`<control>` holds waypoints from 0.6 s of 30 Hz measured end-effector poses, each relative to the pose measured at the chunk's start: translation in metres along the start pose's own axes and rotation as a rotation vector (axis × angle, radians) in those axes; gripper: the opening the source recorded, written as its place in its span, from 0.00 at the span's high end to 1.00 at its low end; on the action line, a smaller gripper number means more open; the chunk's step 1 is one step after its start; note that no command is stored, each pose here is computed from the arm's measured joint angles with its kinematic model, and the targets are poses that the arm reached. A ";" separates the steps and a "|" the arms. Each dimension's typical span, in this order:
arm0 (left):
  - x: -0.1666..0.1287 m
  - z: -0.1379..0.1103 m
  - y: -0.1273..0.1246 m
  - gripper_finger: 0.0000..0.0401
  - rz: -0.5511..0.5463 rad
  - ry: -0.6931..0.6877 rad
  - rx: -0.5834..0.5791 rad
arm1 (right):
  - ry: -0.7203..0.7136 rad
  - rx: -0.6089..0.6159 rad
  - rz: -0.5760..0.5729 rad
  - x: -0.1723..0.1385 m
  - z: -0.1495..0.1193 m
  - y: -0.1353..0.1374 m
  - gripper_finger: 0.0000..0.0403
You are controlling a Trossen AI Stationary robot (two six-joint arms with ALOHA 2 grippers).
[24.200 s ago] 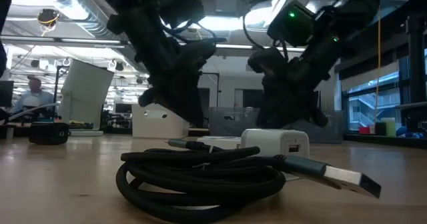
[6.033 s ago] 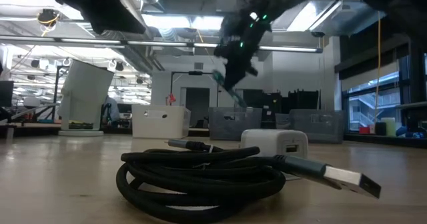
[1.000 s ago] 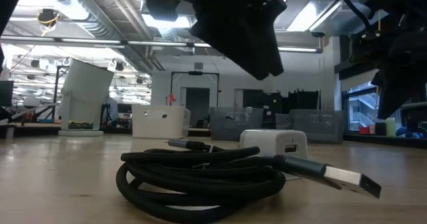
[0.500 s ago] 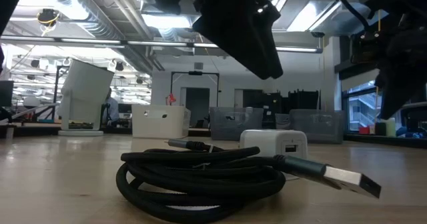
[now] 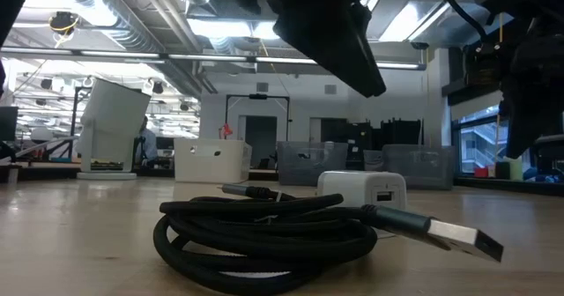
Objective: Pick and place items into bin
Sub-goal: Put the white charger adapter into the white bin
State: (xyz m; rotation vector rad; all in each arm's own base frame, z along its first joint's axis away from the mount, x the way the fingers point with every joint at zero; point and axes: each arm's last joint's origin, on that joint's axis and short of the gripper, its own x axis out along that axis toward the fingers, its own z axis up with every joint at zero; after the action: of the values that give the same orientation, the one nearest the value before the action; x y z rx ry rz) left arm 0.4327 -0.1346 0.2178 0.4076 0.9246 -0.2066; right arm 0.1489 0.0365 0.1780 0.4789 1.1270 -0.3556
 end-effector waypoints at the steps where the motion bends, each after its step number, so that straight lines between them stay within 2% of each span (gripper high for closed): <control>1: 0.000 0.000 0.001 0.43 0.024 0.001 -0.047 | 0.000 0.000 0.000 0.000 0.000 0.000 0.93; 4: 0.000 0.000 0.003 0.40 0.097 0.007 -0.157 | 0.000 0.001 0.000 0.000 0.000 0.000 0.93; 7: 0.000 0.000 0.004 0.39 0.108 0.006 -0.190 | 0.000 0.000 0.000 0.000 0.000 0.000 0.93; 15: 0.000 0.003 0.004 0.39 0.107 -0.026 -0.165 | -0.002 0.000 0.001 0.000 0.000 0.000 0.93; 18: 0.000 0.003 0.002 0.39 0.035 -0.032 -0.116 | -0.004 0.000 0.004 0.000 0.000 0.000 0.93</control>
State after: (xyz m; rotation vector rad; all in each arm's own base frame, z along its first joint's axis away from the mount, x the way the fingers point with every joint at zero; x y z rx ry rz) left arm 0.4358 -0.1339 0.2200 0.3120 0.8932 -0.1267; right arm 0.1494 0.0366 0.1782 0.4800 1.1220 -0.3535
